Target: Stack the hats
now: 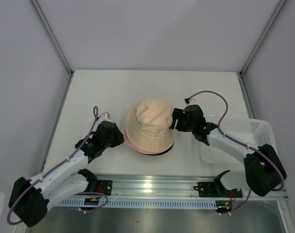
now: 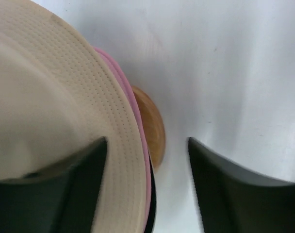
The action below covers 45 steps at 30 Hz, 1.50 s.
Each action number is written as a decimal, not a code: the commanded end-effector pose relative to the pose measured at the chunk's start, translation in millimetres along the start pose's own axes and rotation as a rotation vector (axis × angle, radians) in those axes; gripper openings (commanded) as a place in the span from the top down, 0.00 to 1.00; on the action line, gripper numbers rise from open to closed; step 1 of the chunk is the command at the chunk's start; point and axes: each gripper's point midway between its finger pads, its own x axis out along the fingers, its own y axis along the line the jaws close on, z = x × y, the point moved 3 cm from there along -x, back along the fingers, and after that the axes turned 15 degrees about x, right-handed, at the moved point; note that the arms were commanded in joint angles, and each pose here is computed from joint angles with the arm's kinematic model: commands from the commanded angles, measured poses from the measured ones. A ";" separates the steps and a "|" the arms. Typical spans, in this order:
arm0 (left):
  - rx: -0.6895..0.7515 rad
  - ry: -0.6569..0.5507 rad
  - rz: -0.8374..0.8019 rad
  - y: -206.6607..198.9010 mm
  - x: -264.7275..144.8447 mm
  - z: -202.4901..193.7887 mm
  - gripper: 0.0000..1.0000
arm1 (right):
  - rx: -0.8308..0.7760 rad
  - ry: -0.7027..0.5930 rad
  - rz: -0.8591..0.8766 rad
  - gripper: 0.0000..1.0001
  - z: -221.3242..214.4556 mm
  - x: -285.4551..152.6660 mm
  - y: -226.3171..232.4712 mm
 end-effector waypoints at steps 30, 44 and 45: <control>-0.176 -0.178 -0.315 -49.6 -19.1 145.0 0.26 | 0.456 -0.059 0.052 0.03 13.7 -110.6 36.1; -0.164 -0.075 -0.279 -45.7 12.9 131.0 0.35 | 0.534 -0.077 0.073 0.02 -5.8 -96.6 43.0; -0.160 -0.070 -0.267 -43.8 16.3 129.9 0.36 | 0.535 -0.069 0.066 0.02 -8.5 -92.7 42.1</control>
